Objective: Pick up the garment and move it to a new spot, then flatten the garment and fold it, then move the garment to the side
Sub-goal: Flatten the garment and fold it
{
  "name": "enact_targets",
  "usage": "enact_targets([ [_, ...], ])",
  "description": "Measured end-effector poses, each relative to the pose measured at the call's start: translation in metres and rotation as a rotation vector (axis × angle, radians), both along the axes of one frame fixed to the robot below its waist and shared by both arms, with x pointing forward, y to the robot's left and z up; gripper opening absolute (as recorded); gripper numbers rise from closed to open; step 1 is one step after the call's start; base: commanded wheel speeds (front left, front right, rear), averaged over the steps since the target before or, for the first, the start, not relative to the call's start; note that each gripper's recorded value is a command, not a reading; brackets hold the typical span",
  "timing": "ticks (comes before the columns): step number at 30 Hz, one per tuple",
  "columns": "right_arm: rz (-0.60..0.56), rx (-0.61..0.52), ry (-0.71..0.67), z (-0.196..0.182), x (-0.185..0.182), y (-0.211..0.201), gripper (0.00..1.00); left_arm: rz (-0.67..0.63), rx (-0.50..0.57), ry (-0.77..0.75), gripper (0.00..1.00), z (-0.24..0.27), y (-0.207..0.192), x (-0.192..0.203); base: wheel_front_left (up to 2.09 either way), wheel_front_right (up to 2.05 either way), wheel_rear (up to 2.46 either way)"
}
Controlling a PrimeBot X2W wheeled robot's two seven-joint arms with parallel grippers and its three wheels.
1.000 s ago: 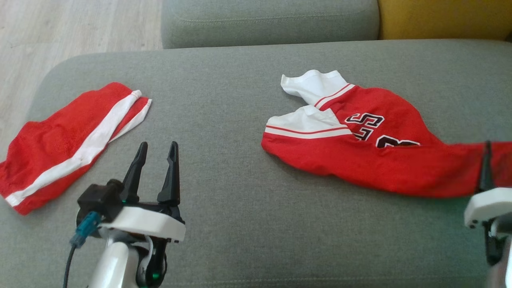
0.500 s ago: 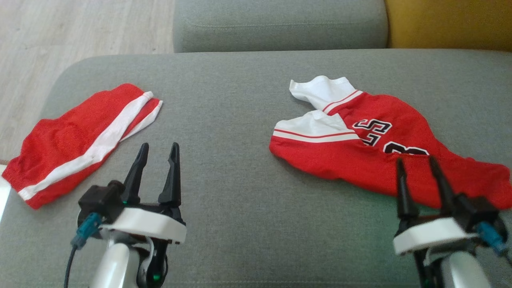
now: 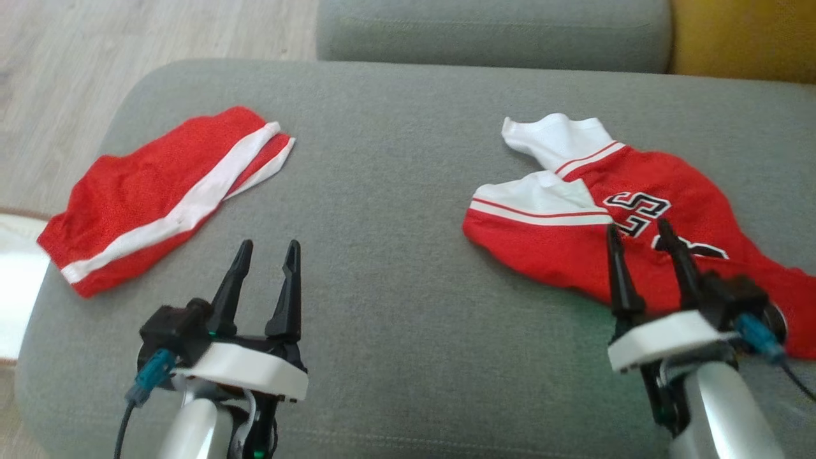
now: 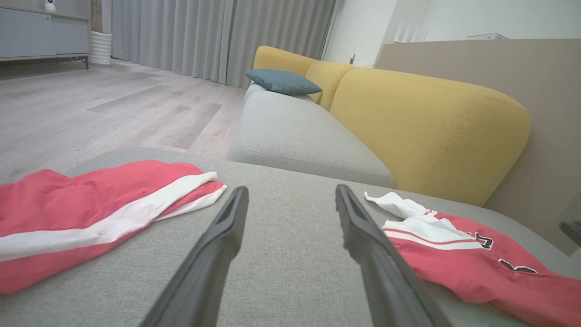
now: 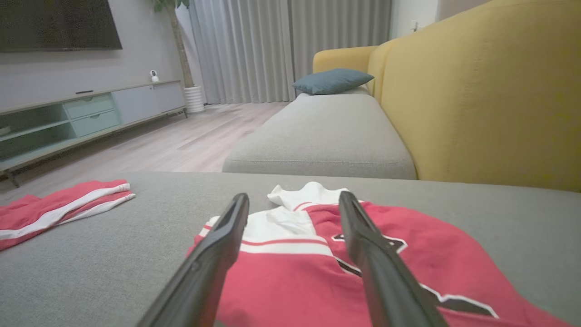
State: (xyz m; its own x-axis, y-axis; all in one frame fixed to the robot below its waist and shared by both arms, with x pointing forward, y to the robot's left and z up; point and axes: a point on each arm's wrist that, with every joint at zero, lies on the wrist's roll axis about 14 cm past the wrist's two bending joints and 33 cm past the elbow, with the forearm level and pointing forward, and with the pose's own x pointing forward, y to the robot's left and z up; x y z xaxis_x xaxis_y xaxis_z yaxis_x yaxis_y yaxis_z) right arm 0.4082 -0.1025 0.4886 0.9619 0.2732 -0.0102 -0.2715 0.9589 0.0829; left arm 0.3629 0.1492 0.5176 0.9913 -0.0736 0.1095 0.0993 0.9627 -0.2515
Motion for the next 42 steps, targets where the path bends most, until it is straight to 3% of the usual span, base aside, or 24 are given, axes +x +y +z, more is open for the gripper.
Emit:
enact_targets([
  [13,0.074,-0.076,0.229,-0.045,0.068,0.037,1.0,0.065,0.008,0.063,1.0,-0.019,0.023,0.003,0.0,0.0,0.0],
  [29,0.145,-0.223,0.351,-0.087,0.095,0.061,1.0,0.094,0.0,0.122,1.0,-0.036,0.032,0.007,0.0,0.0,0.0],
  [30,0.146,-0.228,0.357,-0.089,0.095,0.061,0.82,0.092,0.001,0.12,1.0,-0.036,0.032,0.008,0.0,0.0,0.0],
  [31,0.147,-0.229,0.363,-0.091,0.094,0.061,0.0,0.09,0.001,0.12,1.0,-0.036,0.031,0.009,0.0,0.0,0.0],
  [37,0.142,-0.185,0.319,-0.081,0.095,0.062,0.0,0.08,-0.001,0.115,1.0,-0.034,0.028,0.009,0.0,0.0,0.0],
  [42,0.16,-0.146,0.19,-0.052,0.099,0.071,0.0,0.072,-0.003,0.097,1.0,-0.029,0.025,0.009,0.0,0.0,0.0],
])
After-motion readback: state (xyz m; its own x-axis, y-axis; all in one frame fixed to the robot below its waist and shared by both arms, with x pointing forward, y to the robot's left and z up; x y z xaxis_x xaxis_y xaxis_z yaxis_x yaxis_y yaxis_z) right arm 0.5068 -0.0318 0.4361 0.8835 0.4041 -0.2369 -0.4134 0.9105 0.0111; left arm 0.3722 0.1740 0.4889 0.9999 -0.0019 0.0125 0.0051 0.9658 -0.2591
